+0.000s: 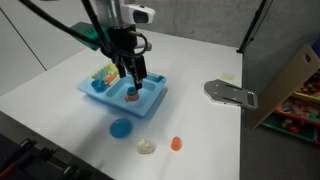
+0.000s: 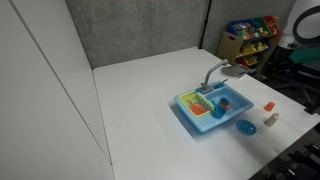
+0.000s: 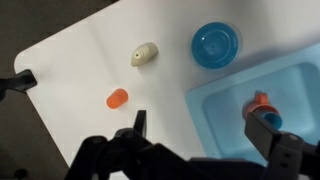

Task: Stack the orange cup on the blue cup in the sink

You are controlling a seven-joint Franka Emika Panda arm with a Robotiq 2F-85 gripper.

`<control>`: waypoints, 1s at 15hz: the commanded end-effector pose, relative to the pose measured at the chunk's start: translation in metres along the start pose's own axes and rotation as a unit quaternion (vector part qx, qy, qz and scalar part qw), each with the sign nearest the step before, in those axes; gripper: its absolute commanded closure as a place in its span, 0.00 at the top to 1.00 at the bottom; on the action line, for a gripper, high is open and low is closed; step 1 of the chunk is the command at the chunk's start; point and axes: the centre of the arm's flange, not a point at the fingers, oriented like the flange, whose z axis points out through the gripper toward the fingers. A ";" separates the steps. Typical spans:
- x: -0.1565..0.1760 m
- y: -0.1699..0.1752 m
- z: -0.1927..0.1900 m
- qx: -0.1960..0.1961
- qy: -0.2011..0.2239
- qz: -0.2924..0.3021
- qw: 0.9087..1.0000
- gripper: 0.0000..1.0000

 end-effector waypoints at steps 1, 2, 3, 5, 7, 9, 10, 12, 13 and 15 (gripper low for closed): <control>0.035 0.020 0.024 -0.016 -0.005 0.057 0.998 1.00; 0.040 0.027 0.032 -0.018 -0.007 0.072 0.997 1.00; 0.045 0.033 0.040 -0.019 -0.010 0.083 0.996 1.00; 0.054 0.045 0.058 -0.025 -0.014 0.106 0.994 1.00; 0.061 0.056 0.074 -0.020 -0.023 0.122 0.992 1.00; 0.068 0.064 0.087 -0.004 -0.036 0.130 0.991 1.00; 0.071 0.067 0.091 0.005 -0.042 0.135 0.990 1.00; 0.076 0.070 0.097 0.018 -0.048 0.144 0.988 1.00; 0.077 0.070 0.096 0.022 -0.050 0.149 0.987 1.00; 0.065 0.067 0.100 0.013 -0.048 0.151 0.987 1.00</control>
